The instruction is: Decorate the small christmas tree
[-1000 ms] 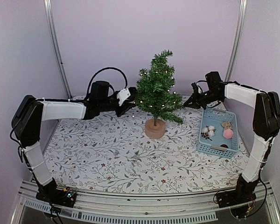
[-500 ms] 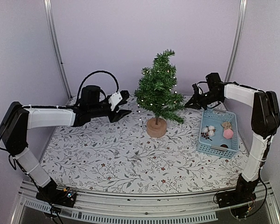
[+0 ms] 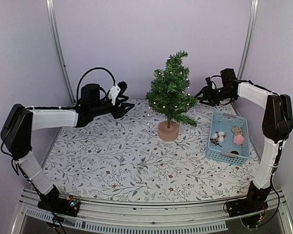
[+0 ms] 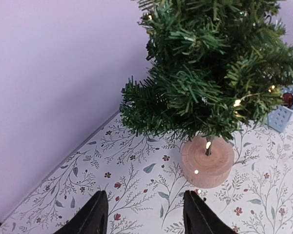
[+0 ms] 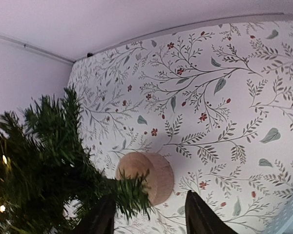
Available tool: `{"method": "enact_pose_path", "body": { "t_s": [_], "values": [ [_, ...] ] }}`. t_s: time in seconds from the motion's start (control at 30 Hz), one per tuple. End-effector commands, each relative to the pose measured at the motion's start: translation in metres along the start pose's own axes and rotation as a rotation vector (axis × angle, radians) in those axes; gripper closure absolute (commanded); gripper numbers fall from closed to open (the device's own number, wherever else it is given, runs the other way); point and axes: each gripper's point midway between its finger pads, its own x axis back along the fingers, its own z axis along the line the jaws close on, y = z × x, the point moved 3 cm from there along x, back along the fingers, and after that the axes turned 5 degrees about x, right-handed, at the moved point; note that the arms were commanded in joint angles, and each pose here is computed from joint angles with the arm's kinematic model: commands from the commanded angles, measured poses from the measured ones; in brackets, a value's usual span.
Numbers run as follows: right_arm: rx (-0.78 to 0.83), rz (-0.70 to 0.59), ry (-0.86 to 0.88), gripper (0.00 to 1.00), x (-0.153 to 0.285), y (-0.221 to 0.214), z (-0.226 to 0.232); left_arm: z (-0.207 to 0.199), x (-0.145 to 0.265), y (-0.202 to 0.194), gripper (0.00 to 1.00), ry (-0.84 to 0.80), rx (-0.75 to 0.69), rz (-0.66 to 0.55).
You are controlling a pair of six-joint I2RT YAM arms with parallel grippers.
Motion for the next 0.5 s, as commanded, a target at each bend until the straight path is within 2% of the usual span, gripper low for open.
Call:
{"method": "enact_pose_path", "body": {
  "t_s": [0.0,0.07,0.17,0.27,0.47],
  "values": [
    [0.016,-0.031,0.013,0.37,0.015,0.006,0.01,0.016,-0.011,0.006,0.45,0.007,0.172,-0.038],
    [0.001,-0.039,0.004,0.32,0.025,0.002,0.012,0.025,-0.02,0.003,0.45,0.013,0.253,-0.027],
    [-0.061,-0.043,-0.016,0.29,0.042,-0.013,0.011,0.031,-0.033,-0.003,0.47,0.014,0.355,0.002],
    [-0.134,-0.023,-0.012,0.26,0.049,-0.042,0.01,0.033,-0.035,-0.006,0.48,0.021,0.408,-0.004],
    [-0.315,-0.069,0.067,0.31,0.054,-0.092,0.01,0.034,-0.029,-0.007,0.48,0.042,0.418,-0.019]
  ]
}}
